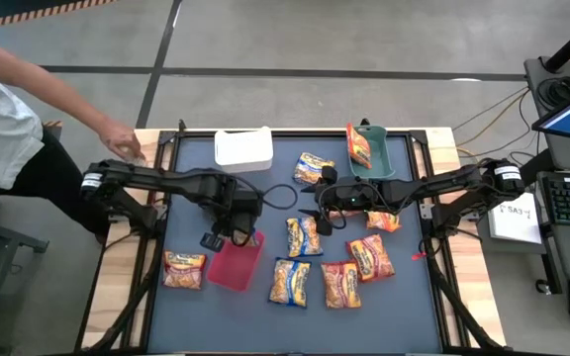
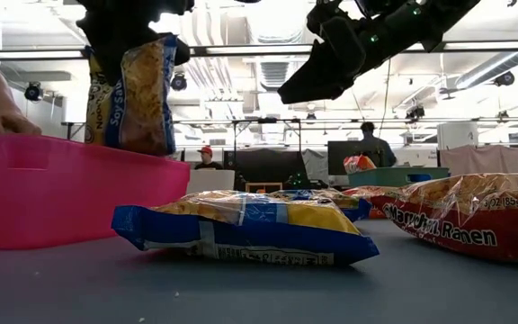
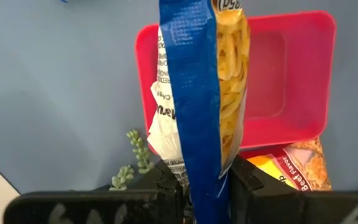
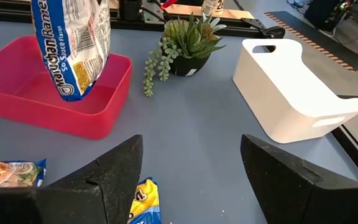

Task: Sort Maruchan noodles
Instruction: Put the left blue noodle pack into the red bin

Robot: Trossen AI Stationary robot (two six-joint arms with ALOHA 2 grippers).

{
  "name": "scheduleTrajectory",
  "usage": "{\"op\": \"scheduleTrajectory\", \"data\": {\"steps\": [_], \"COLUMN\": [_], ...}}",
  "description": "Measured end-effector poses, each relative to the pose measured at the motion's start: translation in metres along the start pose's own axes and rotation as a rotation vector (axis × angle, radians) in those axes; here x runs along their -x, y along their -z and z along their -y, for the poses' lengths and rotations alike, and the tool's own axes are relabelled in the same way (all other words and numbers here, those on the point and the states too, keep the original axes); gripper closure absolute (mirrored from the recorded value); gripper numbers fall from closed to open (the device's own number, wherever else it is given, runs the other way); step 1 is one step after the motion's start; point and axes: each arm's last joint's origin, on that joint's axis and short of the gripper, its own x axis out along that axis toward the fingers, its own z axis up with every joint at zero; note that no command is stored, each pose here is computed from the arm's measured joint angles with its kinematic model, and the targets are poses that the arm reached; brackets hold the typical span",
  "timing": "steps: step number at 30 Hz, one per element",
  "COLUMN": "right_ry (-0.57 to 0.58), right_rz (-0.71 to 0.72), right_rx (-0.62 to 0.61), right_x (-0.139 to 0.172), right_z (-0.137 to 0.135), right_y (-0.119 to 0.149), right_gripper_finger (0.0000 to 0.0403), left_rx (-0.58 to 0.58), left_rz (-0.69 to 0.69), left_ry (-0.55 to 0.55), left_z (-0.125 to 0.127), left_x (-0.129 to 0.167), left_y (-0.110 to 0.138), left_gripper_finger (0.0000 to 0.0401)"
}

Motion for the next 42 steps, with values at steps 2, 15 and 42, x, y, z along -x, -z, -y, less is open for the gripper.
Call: {"op": "scheduleTrajectory", "data": {"steps": [2, 15, 42], "right_ry": [0.0, 0.0, 0.0], "right_rz": [0.0, 0.0, 0.001], "right_rx": [0.0, 0.0, -0.001], "right_x": [0.0, 0.0, 0.0], "right_z": [0.0, 0.0, 0.0], "right_y": [0.0, 0.0, 0.0], "right_gripper_finger": [0.0147, 0.0147, 0.0142], "left_rx": [0.0, -0.005, 0.036], "left_rz": [-0.011, -0.013, 0.001], "left_ry": [0.004, 0.004, -0.09], "left_z": [0.0, -0.001, -0.006], "left_x": [-0.004, -0.03, -0.035], "left_y": [0.001, 0.004, 0.002], "left_gripper_finger": [0.0357, 0.0357, 0.0288]}}
